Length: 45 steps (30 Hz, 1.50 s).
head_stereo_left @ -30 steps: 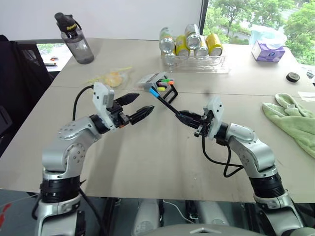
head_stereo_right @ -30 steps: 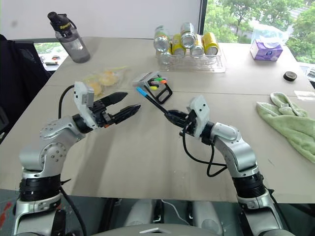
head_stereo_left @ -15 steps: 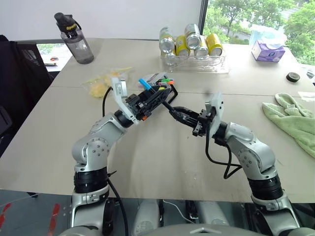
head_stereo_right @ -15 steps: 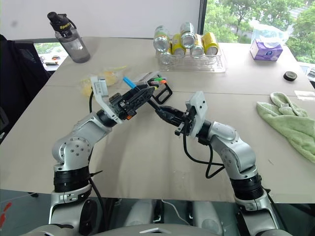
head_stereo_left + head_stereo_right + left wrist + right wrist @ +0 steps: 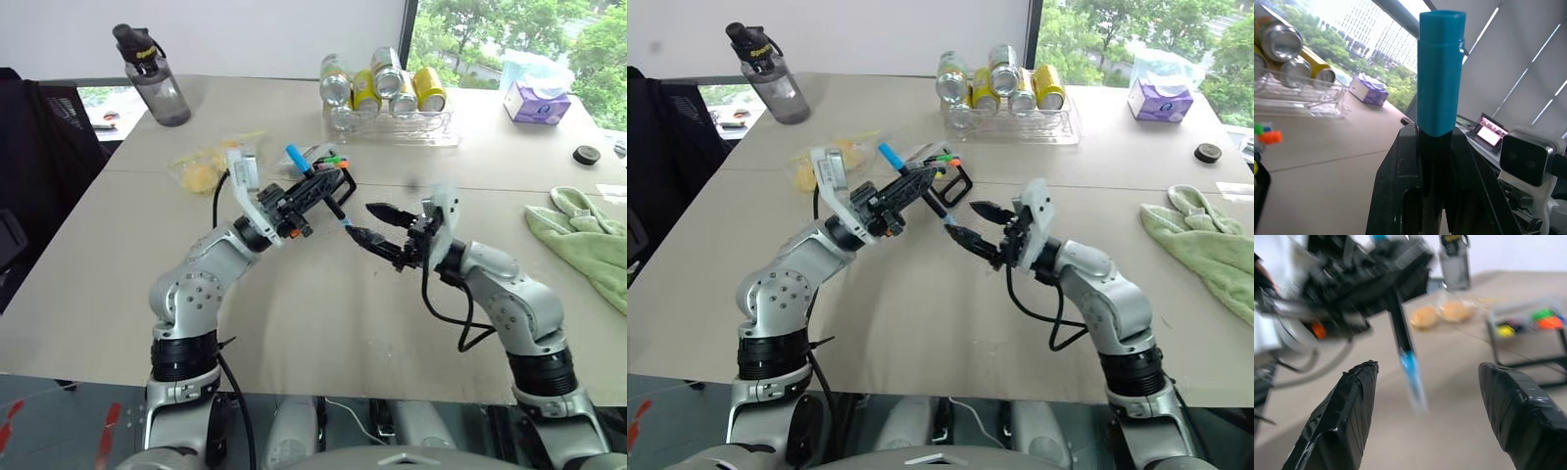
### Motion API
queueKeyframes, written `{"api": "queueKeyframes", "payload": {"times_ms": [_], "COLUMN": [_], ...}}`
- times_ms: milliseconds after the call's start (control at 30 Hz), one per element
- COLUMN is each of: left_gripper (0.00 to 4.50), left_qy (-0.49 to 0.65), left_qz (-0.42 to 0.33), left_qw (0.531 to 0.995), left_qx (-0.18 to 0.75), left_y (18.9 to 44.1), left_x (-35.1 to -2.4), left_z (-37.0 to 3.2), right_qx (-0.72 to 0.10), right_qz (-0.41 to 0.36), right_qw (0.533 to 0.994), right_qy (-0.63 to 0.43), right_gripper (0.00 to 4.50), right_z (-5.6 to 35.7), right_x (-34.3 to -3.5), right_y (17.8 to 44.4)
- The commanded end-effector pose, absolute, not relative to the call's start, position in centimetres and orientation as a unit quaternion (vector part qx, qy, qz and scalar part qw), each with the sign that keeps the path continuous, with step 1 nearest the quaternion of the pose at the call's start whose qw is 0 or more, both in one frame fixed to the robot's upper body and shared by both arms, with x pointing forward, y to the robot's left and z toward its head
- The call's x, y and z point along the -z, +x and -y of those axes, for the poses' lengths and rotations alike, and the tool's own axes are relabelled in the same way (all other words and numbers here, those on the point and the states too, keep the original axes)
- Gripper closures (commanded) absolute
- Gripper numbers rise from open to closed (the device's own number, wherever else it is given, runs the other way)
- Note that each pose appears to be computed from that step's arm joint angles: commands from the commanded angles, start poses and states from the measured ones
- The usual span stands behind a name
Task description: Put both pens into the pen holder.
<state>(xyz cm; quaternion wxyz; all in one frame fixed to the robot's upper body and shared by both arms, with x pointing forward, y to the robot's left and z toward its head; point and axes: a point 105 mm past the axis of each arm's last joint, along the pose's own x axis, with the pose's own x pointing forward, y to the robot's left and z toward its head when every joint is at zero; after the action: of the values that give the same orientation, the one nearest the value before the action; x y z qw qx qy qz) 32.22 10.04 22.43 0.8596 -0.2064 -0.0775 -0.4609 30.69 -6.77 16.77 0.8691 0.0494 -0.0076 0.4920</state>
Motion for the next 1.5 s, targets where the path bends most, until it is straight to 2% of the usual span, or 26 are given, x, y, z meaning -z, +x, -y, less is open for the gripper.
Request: {"api": "queueKeyframes", "payload": {"times_ms": [33, 200, 300, 433, 700, 800, 933, 1200, 1500], "left_gripper": [4.50, 4.50, 4.50, 4.50, 4.50, 4.50, 4.50, 4.50, 4.50], "left_qy": [-0.141, 0.002, 0.147, 0.309, 0.453, 0.466, 0.460, 0.485, 0.502], "left_qz": [0.125, 0.193, 0.215, 0.257, 0.338, 0.357, 0.365, 0.292, 0.260], "left_qw": [0.873, 0.927, 0.921, 0.875, 0.772, 0.759, 0.764, 0.786, 0.792], "left_qx": [0.449, 0.322, 0.289, 0.269, 0.290, 0.283, 0.268, 0.250, 0.230], "left_y": [32.4, 36.2, 37.6, 38.7, 37.3, 36.6, 36.3, 38.7, 40.3], "left_x": [-23.9, -24.4, -24.0, -23.9, -23.5, -23.6, -23.8, -21.9, -21.0], "left_z": [-9.4, -10.5, -10.1, -8.0, -3.0, -2.1, -1.7, -3.2, -4.4], "right_qx": [-0.444, -0.439, -0.465, -0.486, -0.482, -0.480, -0.477, -0.477, -0.480], "right_qz": [0.047, 0.057, 0.042, 0.049, 0.048, 0.048, 0.049, 0.052, 0.055], "right_qw": [0.895, 0.896, 0.883, 0.872, 0.875, 0.876, 0.877, 0.877, 0.875], "right_qy": [0.018, -0.018, -0.042, -0.028, -0.020, -0.019, -0.020, -0.024, -0.028], "right_gripper": [1.27, 1.27, 1.27, 1.27, 1.27, 1.27, 1.27, 1.27, 1.27], "right_z": [11.4, 17.4, 18.4, 18.6, 18.6, 18.6, 18.7, 18.8, 18.7], "right_x": [-18.5, -20.2, -20.6, -21.6, -21.6, -21.6, -21.8, -22.2, -22.4], "right_y": [32.0, 31.3, 30.0, 29.0, 28.6, 28.4, 28.4, 28.5, 28.6]}}
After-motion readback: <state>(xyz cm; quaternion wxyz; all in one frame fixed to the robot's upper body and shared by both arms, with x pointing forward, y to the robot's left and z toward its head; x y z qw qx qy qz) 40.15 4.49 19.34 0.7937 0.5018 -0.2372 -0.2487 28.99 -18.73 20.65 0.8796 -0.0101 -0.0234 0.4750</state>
